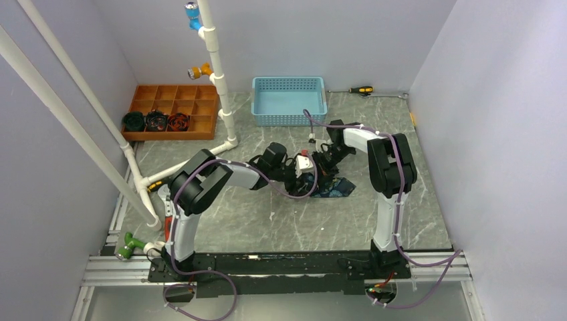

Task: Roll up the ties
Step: Roll the tie at the center of the board.

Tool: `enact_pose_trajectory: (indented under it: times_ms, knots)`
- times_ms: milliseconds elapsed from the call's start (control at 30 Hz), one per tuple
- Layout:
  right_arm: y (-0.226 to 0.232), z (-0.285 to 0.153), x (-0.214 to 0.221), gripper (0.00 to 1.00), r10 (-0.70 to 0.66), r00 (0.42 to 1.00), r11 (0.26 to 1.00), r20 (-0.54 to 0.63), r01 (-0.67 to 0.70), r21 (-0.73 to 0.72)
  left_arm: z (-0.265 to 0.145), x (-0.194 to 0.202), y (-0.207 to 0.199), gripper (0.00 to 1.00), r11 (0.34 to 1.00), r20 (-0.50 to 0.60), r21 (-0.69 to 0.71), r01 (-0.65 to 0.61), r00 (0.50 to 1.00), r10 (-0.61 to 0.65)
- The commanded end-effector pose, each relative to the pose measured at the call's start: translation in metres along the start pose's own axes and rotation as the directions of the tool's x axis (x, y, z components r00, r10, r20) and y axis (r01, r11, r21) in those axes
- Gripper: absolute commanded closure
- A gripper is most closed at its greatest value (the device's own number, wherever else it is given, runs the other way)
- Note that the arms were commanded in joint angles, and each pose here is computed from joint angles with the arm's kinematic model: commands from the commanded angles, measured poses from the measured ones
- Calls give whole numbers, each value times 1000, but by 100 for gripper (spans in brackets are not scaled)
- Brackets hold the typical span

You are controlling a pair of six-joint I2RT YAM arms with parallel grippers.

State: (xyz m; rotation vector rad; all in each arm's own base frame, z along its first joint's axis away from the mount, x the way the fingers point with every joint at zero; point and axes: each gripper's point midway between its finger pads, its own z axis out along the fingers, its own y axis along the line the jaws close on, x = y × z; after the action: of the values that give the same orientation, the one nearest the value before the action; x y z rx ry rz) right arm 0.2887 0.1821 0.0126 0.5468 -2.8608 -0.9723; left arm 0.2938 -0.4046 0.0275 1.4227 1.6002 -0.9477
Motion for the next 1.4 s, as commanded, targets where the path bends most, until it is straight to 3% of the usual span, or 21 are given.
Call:
enact_pose_trajectory:
  times_ms: [0, 333, 367, 467, 533, 700, 800, 900, 1067, 1367]
  knots:
    - [-44, 10, 9, 100, -70, 997, 977, -43, 77, 201, 17, -7, -9, 19, 997, 25, 51, 58, 998, -59]
    - [-44, 10, 6, 100, -84, 996, 975, -33, 89, 205, 24, -7, -26, 24, 976, 18, 127, 179, 983, -183]
    - [-43, 9, 6, 100, -86, 996, 975, -33, 91, 202, 24, -5, -27, 27, 972, 14, 125, 201, 979, -204]
    - [-36, 5, 1, 100, -96, 995, 980, -21, 98, 175, 25, 7, -25, 53, 974, -34, 88, 208, 978, -206]
    - [-28, -6, -7, 100, -95, 995, 985, 10, 93, 142, 20, 18, -27, 62, 981, -56, 70, 182, 982, -179]
    - [-8, -58, -19, 79, 33, 996, 998, 82, -28, -65, 6, 48, -34, 71, 997, -141, 35, 75, 988, -69]
    - [3, -81, -2, 76, 93, 993, 979, 67, -79, -187, 2, 63, -34, 74, 999, -194, 7, 44, 980, -41]
    - [13, -82, 25, 78, 99, 995, 971, 8, -95, -217, 0, 73, -33, 76, 999, -226, -9, 41, 973, -42]
    - [0, -58, 47, 81, 153, 987, 978, -50, -158, -137, -1, 75, -29, 75, 995, -236, -41, 89, 967, -96]
    - [-74, -25, 10, 86, 166, 986, 981, -3, -165, 106, -5, 48, -20, 73, 988, -168, -62, 145, 974, -153]
